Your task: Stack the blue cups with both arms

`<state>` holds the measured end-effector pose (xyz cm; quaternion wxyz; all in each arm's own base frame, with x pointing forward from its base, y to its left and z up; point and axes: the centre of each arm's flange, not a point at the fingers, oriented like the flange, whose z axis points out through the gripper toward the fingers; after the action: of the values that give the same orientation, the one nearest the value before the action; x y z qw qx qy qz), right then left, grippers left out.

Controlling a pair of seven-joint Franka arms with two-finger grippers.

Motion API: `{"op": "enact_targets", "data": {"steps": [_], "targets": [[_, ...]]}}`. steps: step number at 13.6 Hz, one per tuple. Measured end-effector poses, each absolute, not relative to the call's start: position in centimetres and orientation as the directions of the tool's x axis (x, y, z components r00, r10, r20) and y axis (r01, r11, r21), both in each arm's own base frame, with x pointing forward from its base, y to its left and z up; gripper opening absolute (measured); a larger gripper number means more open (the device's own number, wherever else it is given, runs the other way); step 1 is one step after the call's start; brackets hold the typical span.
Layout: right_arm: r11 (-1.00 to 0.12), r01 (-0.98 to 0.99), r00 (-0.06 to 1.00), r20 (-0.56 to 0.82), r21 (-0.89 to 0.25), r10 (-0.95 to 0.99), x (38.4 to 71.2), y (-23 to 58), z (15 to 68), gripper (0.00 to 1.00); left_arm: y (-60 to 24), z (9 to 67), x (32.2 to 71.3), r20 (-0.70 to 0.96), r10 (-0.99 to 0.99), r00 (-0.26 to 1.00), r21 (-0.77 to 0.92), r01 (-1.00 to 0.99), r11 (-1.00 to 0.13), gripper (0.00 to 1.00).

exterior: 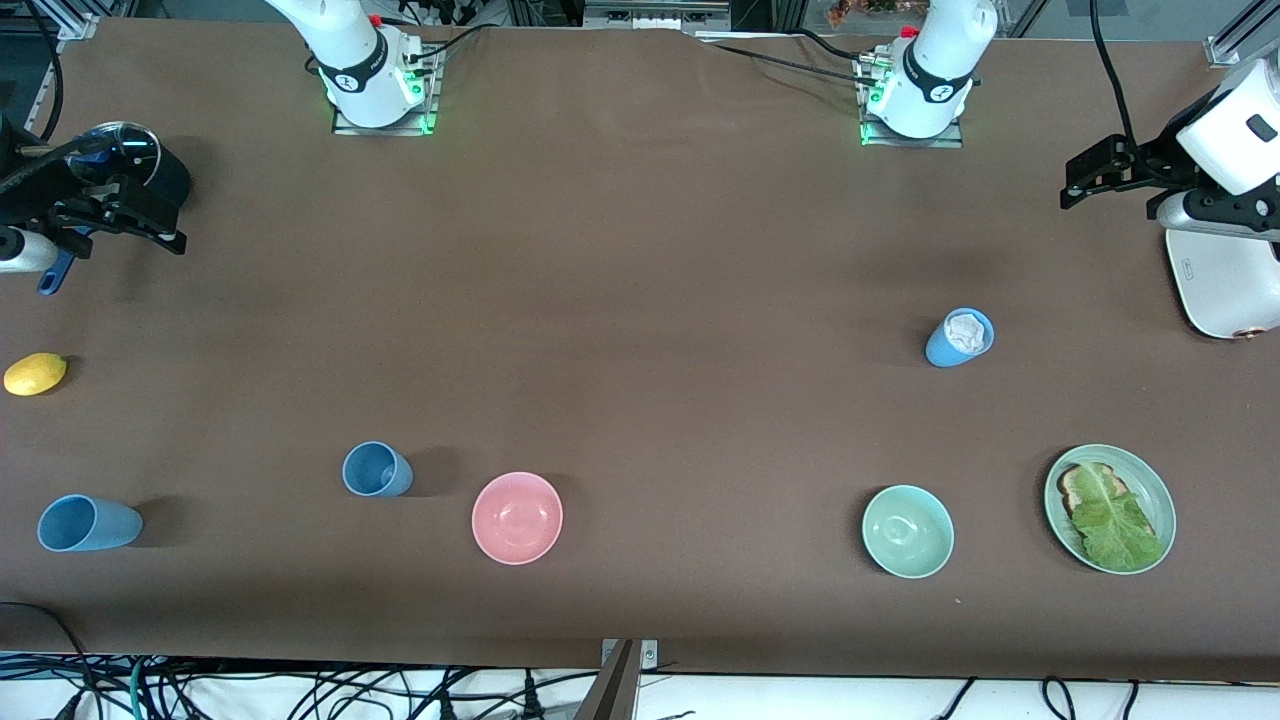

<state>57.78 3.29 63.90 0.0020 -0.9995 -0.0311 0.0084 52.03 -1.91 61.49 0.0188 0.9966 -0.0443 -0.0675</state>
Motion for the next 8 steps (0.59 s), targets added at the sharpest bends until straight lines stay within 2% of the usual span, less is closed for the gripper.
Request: {"op": "enact_targets", "data": {"steps": [8], "targets": [[-0.998, 0.064, 0.998, -0.017, -0.004, 0.064, 57.79, 3.05, 63.9, 1.0, -1.99, 61.55, 52.03, -0.132, -0.092, 0.987, 0.043, -0.087, -0.995, 1.0]]}}
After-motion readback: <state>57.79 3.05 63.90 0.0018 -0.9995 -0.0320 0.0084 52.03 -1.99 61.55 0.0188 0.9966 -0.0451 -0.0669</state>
